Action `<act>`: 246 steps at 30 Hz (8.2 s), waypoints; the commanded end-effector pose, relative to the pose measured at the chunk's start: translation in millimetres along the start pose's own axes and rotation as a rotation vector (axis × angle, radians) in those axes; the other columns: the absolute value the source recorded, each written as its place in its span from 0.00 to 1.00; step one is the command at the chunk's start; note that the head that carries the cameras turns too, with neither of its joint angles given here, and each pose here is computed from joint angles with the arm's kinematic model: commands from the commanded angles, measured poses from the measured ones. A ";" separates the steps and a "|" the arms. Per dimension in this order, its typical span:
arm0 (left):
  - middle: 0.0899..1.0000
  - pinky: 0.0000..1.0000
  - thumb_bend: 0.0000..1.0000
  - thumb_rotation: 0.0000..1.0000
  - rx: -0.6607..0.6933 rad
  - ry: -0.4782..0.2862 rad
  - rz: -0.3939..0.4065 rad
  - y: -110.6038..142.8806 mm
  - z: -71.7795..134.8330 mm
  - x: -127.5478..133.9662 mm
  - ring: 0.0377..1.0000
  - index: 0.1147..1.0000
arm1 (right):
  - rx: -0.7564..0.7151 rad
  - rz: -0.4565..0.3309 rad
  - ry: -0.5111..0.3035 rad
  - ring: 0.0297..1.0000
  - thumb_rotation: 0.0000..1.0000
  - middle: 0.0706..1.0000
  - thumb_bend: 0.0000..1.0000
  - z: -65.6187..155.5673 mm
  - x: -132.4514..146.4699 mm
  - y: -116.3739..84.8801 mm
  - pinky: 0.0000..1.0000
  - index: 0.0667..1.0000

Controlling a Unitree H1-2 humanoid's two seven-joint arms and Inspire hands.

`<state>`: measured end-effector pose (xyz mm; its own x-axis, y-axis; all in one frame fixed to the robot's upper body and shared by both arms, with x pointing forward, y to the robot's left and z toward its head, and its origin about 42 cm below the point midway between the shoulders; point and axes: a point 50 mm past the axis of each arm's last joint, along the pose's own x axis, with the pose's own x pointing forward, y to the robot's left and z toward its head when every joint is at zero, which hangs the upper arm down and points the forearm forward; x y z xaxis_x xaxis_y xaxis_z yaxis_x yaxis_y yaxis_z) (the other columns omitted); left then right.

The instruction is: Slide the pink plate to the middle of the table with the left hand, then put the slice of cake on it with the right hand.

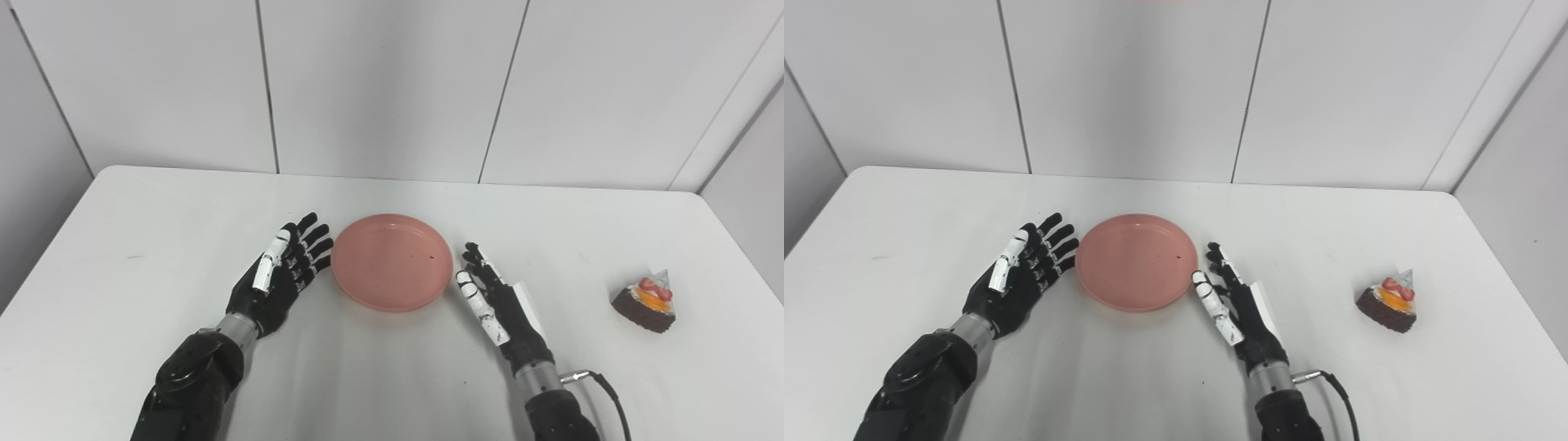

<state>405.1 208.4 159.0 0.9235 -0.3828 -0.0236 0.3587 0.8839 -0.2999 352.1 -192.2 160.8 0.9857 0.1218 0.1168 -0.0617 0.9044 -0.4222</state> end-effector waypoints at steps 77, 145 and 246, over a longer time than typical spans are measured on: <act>0.86 0.78 0.52 0.75 -0.040 0.190 0.021 97.2 -37.4 -30.6 0.84 0.84 | -0.816 -0.088 0.298 0.89 0.29 0.93 0.99 34.9 14.0 -238.8 0.75 0.91; 0.88 0.81 0.52 0.81 0.023 0.155 0.007 87.9 -20.9 -38.0 0.86 0.86 | -0.948 0.038 0.578 0.45 0.00 0.42 0.52 -2.7 38.7 -254.9 0.41 0.49; 0.94 0.91 0.40 1.00 0.098 0.172 0.034 -40.0 -41.7 -8.9 0.92 0.94 | -0.954 0.516 -0.057 0.98 0.98 1.00 0.93 115.9 113.7 -27.7 0.79 1.00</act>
<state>387.4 153.0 160.5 0.9064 -0.4189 -0.0538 0.3998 0.8921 -0.2106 447.6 -156.6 267.4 0.8535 0.4236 -0.3036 -0.3505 0.0354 -0.9359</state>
